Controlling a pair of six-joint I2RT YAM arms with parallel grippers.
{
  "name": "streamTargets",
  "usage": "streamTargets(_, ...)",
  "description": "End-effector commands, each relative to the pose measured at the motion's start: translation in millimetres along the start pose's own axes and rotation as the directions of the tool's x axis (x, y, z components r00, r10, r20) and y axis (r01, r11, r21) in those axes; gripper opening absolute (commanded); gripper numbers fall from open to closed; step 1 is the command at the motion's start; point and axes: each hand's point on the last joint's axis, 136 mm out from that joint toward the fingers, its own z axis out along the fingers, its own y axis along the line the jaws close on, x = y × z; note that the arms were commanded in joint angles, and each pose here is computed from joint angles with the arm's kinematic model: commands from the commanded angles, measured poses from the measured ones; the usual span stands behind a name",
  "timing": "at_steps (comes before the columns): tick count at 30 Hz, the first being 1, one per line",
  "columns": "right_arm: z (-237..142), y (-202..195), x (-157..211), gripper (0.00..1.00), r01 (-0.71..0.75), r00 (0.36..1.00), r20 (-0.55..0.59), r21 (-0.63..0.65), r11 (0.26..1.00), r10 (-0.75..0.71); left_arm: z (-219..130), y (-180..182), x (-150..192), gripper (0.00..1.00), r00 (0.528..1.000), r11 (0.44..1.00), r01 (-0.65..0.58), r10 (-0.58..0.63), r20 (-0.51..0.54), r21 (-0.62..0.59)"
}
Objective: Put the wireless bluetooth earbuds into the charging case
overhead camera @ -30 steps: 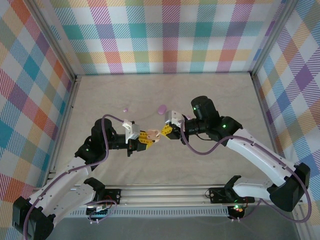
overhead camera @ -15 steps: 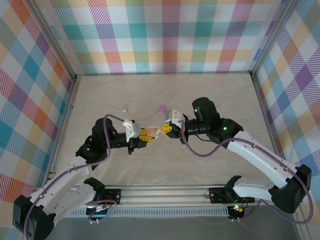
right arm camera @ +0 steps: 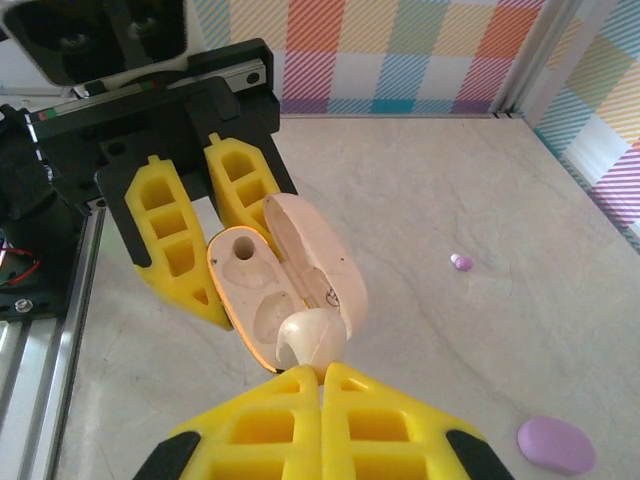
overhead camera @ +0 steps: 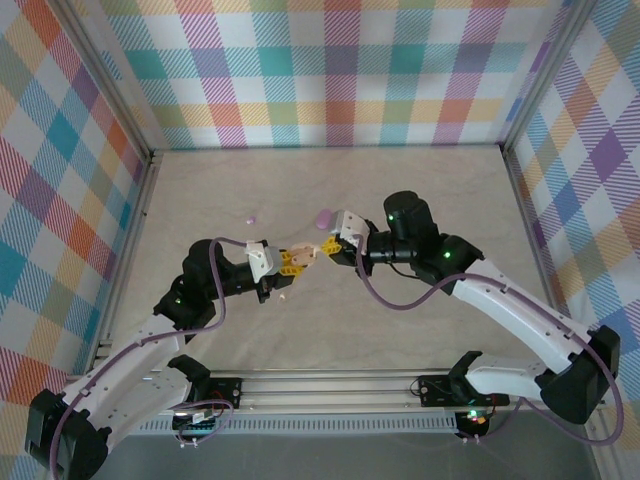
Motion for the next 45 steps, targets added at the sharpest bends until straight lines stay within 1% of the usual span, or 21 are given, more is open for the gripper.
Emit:
streamTargets(1, 0.8, -5.8, -14.9, 0.00, 0.033, 0.999, 0.029, 0.014, 0.999, -0.034, -3.6, 6.5, -6.0, 0.00, 0.998, 0.997, -0.060, 0.061, 0.028, -0.043)
streamTargets(9, 7.2, -13.0, -17.2, 0.00, -0.042, 0.999, 0.036, 0.071, 0.997, 0.039, -2.6, 16.1, 6.9, 0.00, 0.999, 0.995, -0.031, 0.030, -0.016, -0.098)
streamTargets(12, 9.4, -15.7, -12.9, 0.00, -0.101, 0.994, 0.037, 0.092, 0.991, 0.098, -0.3, 19.4, 10.8, 0.00, 1.000, 0.994, -0.014, 0.012, -0.025, -0.109)
streamTargets(14, 10.3, -22.9, -9.4, 0.00, -0.165, 0.986, 0.047, 0.132, 0.977, 0.161, 3.2, 20.9, 15.6, 0.00, 0.999, 0.995, 0.004, -0.008, -0.042, -0.103)
streamTargets(17, 12.7, -44.0, 10.7, 0.00, -0.286, 0.957, 0.032, 0.260, 0.922, 0.288, 10.1, 28.7, 27.4, 0.00, 0.994, 0.992, 0.045, -0.056, -0.092, -0.117)
streamTargets(18, 13.3, -51.6, 23.0, 0.00, -0.351, 0.933, 0.029, 0.306, 0.885, 0.360, 12.6, 31.8, 30.8, 0.00, 0.992, 0.990, 0.056, -0.070, -0.103, -0.126)
streamTargets(20, 11.5, -66.6, 51.1, 0.05, -0.456, 0.872, 0.022, 0.402, 0.794, 0.490, 15.7, 37.2, 34.4, 0.00, 0.990, 0.987, 0.071, -0.088, -0.114, -0.141)
streamTargets(21, 8.2, -73.1, 65.8, 0.09, -0.520, 0.823, 0.031, 0.444, 0.730, 0.568, 16.8, 39.4, 35.5, 0.00, 0.989, 0.986, 0.075, -0.093, -0.116, -0.148)
streamTargets(22, 7.1, -74.5, 77.9, 0.14, -0.578, 0.773, 0.039, 0.455, 0.678, 0.633, 17.5, 40.8, 35.6, 0.00, 0.988, 0.985, 0.079, -0.098, -0.117, -0.152)
streamTargets(24, 7.8, -70.3, 92.1, 0.18, -0.635, 0.712, 0.031, 0.454, 0.625, 0.701, 17.8, 45.0, 35.4, 0.00, 0.987, 0.982, 0.085, -0.106, -0.123, -0.167)
streamTargets(27, 10.4, -60.0, 108.7, 0.23, -0.683, 0.641, 0.001, 0.456, 0.570, 0.768, 15.8, 49.7, 38.2, 0.00, 0.983, 0.975, 0.099, -0.126, -0.132, -0.197)
streamTargets(29, 11.1, -54.0, 122.4, 0.25, -0.726, 0.562, -0.004, 0.476, 0.496, 0.827, 13.1, 53.2, 42.5, 0.00, 0.979, 0.966, 0.115, -0.150, -0.140, -0.231)
streamTargets(31, 16.7, -42.8, 131.5, 0.28, -0.752, 0.517, -0.041, 0.456, 0.477, 0.855, 8.3, 56.0, 45.2, 0.00, 0.975, 0.956, 0.127, -0.170, -0.145, -0.265)
streamTargets(33, 21.1, -31.0, 141.2, 0.28, -0.772, 0.480, -0.078, 0.435, 0.463, 0.874, 2.1, 57.1, 46.9, 0.00, 0.972, 0.945, 0.137, -0.186, -0.142, -0.298)
streamTargets(36, 28.7, -8.3, 149.6, 0.28, -0.771, 0.493, -0.167, 0.371, 0.518, 0.854, -10.2, 56.9, 47.7, 0.00, 0.969, 0.927, 0.148, -0.206, -0.138, -0.346)
streamTargets(37, 32.6, 3.0, 150.1, 0.31, -0.753, 0.525, -0.213, 0.335, 0.567, 0.824, -15.1, 56.3, 46.6, 0.00, 0.968, 0.920, 0.151, -0.212, -0.135, -0.361)
streamTargets(39, 41.6, 25.1, 151.4, 0.33, -0.658, 0.646, -0.308, 0.240, 0.714, 0.698, -23.6, 53.0, 46.2, 0.00, 0.966, 0.912, 0.161, -0.223, -0.127, -0.379)
streamTargets(40, 46.3, 37.1, 152.2, 0.34, -0.594, 0.709, -0.351, 0.172, 0.786, 0.612, -27.6, 50.9, 44.9, 0.00, 0.967, 0.908, 0.168, -0.228, -0.115, -0.384)
streamTargets(41, 50.5, 45.1, 152.7, 0.34, -0.535, 0.757, -0.376, 0.114, 0.837, 0.534, -31.7, 48.9, 44.2, 0.00, 0.966, 0.902, 0.179, -0.236, -0.102, -0.392)
streamTargets(43, 58.2, 51.1, 154.5, 0.35, -0.439, 0.814, -0.406, 0.039, 0.898, 0.415, -38.8, 46.0, 44.6, 0.00, 0.964, 0.891, 0.198, -0.252, -0.084, -0.408)
streamTargets(45, 67.4, 52.6, 154.5, 0.36, -0.379, 0.842, -0.422, -0.023, 0.925, 0.335, -45.0, 42.7, 46.2, 0.00, 0.960, 0.882, 0.213, -0.269, -0.077, -0.420)
